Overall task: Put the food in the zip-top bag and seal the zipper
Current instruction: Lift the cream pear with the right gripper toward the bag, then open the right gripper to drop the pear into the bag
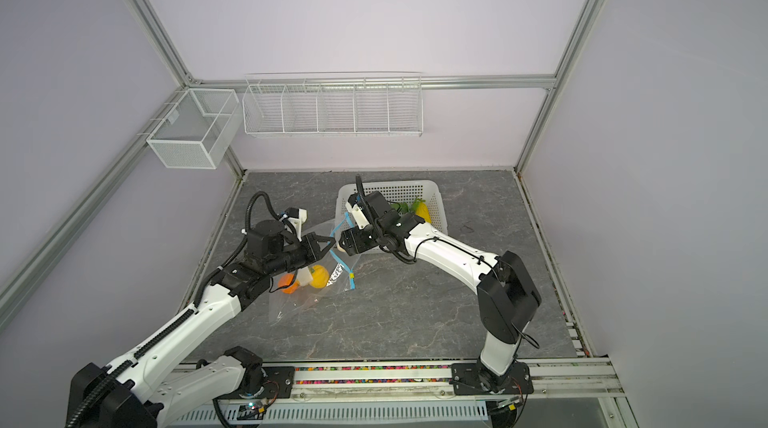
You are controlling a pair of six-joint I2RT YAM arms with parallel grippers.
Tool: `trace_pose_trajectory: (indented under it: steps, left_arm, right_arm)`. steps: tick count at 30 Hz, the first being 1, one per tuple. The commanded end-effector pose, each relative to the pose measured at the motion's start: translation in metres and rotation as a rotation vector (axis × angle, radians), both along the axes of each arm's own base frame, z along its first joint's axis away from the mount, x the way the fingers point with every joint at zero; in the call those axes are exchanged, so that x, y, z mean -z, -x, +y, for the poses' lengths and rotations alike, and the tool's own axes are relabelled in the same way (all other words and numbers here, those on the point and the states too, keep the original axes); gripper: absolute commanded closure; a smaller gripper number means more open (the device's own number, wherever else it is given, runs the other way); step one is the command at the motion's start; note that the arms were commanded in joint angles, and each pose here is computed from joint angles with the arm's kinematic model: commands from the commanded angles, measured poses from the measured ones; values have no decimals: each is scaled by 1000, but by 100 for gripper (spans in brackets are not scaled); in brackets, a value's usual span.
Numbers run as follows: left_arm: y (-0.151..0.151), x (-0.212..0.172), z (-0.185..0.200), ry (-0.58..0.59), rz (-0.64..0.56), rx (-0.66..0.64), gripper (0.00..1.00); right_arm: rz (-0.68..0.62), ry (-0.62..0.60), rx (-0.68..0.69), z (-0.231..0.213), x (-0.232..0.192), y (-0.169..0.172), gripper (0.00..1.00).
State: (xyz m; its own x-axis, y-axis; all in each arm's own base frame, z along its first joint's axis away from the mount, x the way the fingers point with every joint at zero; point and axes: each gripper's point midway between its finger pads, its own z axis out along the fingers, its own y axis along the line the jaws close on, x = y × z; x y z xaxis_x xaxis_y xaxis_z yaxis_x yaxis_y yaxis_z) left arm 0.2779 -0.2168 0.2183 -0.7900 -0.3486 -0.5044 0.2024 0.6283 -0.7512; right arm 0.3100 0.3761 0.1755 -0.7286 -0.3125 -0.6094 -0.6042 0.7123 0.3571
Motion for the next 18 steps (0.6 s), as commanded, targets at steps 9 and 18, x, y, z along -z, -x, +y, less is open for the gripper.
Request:
trace_pose_trajectory:
  steps: [9, 18]
  left_arm:
    - [-1, -15, -3, 29, -40, 6, 100]
    - [-1, -15, -4, 25, -38, 13, 100]
  right_arm:
    - [20, 14, -6, 7, 5, 2, 17]
    - [7, 17, -6, 8, 0, -1, 10]
